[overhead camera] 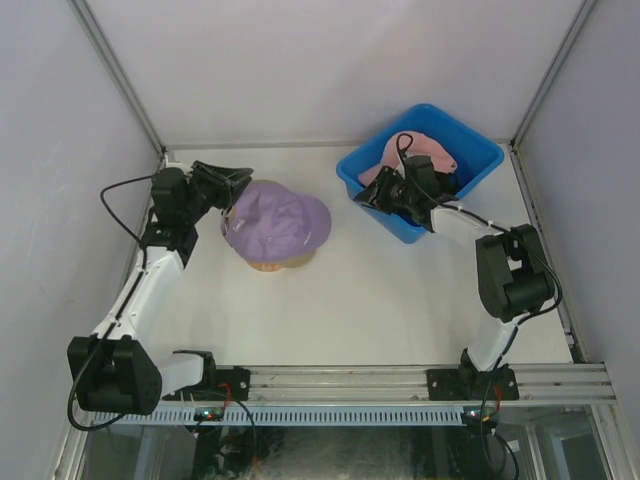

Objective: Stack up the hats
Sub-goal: Stack the hat on the hat.

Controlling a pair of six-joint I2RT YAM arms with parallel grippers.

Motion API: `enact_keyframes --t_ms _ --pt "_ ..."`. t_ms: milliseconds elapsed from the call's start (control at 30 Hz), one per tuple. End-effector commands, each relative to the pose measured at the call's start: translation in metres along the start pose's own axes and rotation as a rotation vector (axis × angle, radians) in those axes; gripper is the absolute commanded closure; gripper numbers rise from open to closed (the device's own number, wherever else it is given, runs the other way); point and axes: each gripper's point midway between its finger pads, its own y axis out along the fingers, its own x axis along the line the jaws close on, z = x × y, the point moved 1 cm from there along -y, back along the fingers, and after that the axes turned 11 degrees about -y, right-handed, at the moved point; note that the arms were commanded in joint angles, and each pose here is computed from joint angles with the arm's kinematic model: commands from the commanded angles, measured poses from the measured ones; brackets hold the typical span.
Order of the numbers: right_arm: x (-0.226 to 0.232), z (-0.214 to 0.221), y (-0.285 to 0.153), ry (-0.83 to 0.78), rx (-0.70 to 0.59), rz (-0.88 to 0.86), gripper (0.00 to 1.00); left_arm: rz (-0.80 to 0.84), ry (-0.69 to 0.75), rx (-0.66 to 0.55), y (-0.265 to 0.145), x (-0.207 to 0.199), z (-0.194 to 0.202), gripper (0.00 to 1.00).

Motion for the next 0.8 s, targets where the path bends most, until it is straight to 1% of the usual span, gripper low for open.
enact_keyframes --t_ms 0,167,267,367,500,633,767 --pt "-0.029 -0.013 -0.003 -0.051 -0.011 0.143 0.64 0.065 0.088 -0.035 -0.006 -0.04 -0.006 0.7" --pt "0.011 -0.021 -0.016 -0.119 -0.044 0.072 0.64 0.112 0.104 -0.141 -0.036 -0.062 -0.025 0.68" --pt "0.037 -0.021 -0.025 -0.15 -0.056 0.02 0.63 0.086 0.146 -0.2 -0.057 -0.061 -0.034 0.67" --pt "0.06 -0.019 -0.032 -0.175 -0.061 -0.018 0.63 -0.003 0.206 -0.232 -0.075 -0.041 -0.034 0.67" --pt "0.081 -0.012 -0.036 -0.187 -0.048 -0.071 0.63 -0.103 0.254 -0.213 -0.087 -0.006 -0.027 0.68" --pt "0.089 -0.005 -0.034 -0.19 -0.031 -0.091 0.62 -0.161 0.31 -0.192 -0.099 0.016 -0.02 0.69" --pt "0.093 -0.001 -0.032 -0.19 -0.025 -0.101 0.62 -0.258 0.378 -0.18 -0.111 0.035 -0.019 0.67"
